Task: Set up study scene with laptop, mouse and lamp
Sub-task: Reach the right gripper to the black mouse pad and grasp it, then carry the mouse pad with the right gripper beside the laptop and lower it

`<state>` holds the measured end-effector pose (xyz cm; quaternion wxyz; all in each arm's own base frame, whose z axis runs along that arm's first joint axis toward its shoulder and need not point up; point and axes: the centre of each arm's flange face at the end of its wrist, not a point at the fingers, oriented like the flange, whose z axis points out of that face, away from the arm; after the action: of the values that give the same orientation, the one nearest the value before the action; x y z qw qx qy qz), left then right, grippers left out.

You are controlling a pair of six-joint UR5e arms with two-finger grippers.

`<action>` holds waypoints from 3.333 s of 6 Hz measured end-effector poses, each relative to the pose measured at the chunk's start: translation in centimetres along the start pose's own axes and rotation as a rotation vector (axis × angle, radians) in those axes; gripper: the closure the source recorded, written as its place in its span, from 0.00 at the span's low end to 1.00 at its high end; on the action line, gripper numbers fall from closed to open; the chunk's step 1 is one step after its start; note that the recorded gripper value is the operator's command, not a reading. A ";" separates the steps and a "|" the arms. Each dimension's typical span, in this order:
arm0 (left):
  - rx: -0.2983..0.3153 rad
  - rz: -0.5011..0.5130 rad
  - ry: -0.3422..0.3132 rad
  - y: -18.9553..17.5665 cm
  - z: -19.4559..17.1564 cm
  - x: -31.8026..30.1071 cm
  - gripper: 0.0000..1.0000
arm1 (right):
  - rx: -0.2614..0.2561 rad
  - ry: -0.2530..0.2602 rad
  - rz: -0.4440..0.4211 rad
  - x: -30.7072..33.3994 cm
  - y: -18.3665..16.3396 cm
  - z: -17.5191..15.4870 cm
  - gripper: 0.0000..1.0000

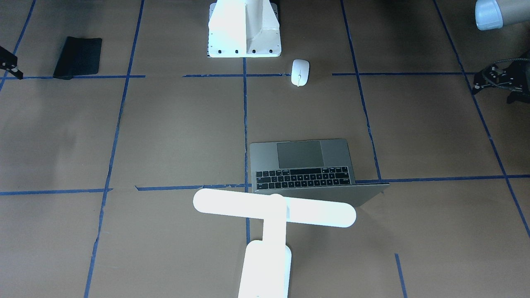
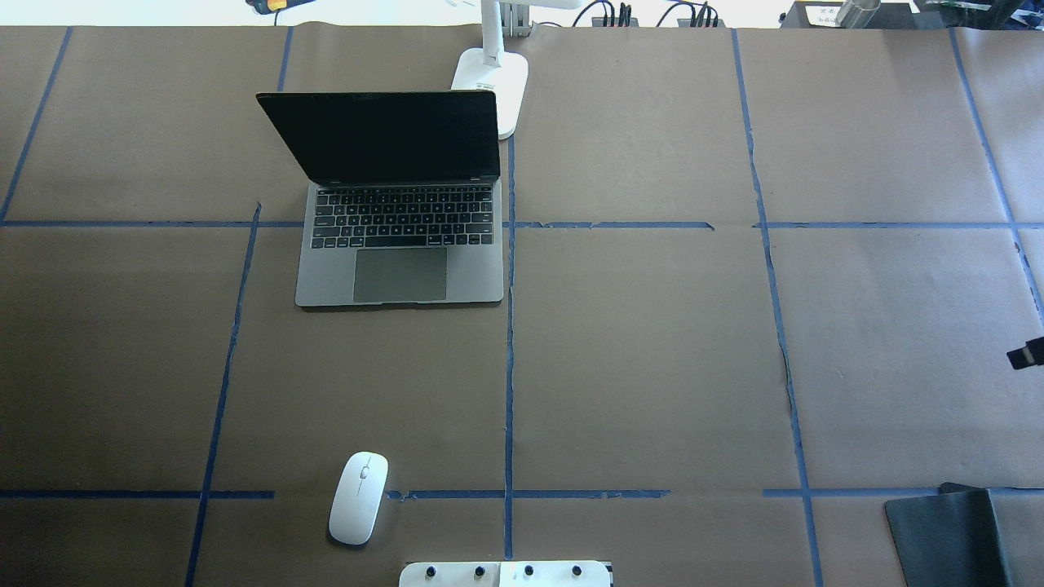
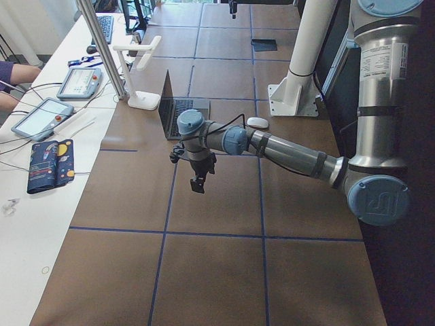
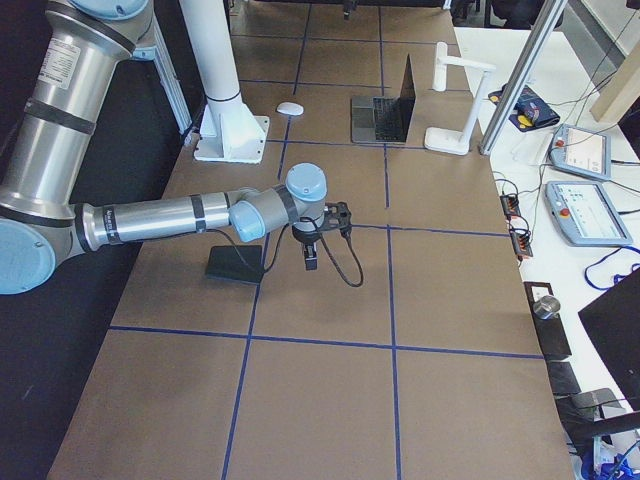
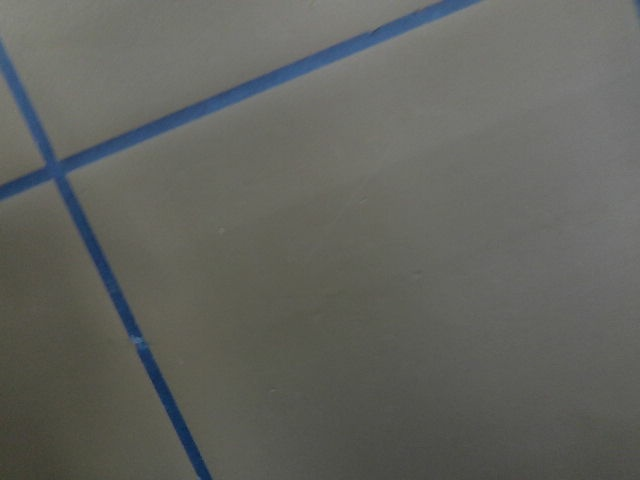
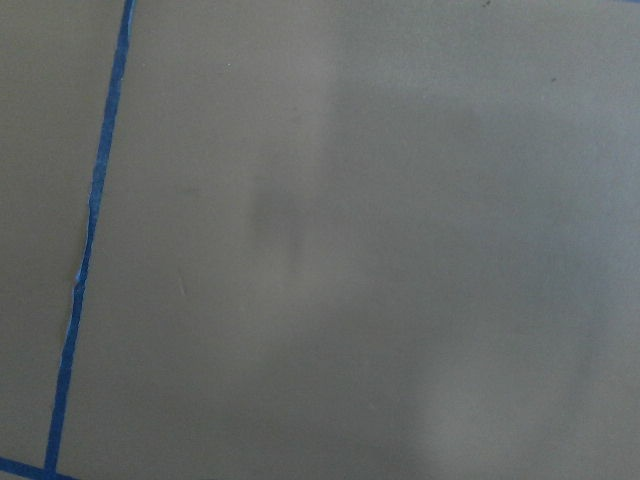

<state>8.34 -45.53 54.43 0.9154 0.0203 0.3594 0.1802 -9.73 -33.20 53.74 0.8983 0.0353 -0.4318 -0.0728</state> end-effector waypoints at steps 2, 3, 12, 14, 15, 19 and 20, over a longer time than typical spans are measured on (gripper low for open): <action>0.054 -0.049 0.003 1.5 2.5 -2.2 0.00 | 0.031 -0.014 0.041 -0.2 5.7 2.9 0.00; 0.102 -0.091 0.010 2.1 3.5 -3.1 0.00 | 0.052 -0.027 0.057 0.8 7.9 4.9 0.00; 0.160 -0.135 0.062 2.8 3.6 -2.8 0.00 | -0.058 0.052 0.034 0.6 16.2 13.7 0.09; 0.152 -0.132 0.075 3.0 3.8 -2.9 0.00 | -0.063 0.072 0.018 0.3 16.8 15.0 0.73; 0.150 -0.133 0.076 3.2 3.9 -2.9 0.00 | -0.065 0.073 0.014 0.2 16.9 15.2 0.92; 0.152 -0.131 0.076 3.2 3.8 -2.8 0.00 | -0.047 0.052 0.005 -1.0 16.6 14.7 1.00; 0.151 -0.132 0.076 3.2 3.8 -2.8 0.00 | -0.041 0.036 0.003 -1.8 16.4 14.2 1.00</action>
<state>7.96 -43.17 59.64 0.9068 0.0586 0.4071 0.0927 -20.23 -16.70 63.31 0.9066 0.0177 -0.4140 -0.0796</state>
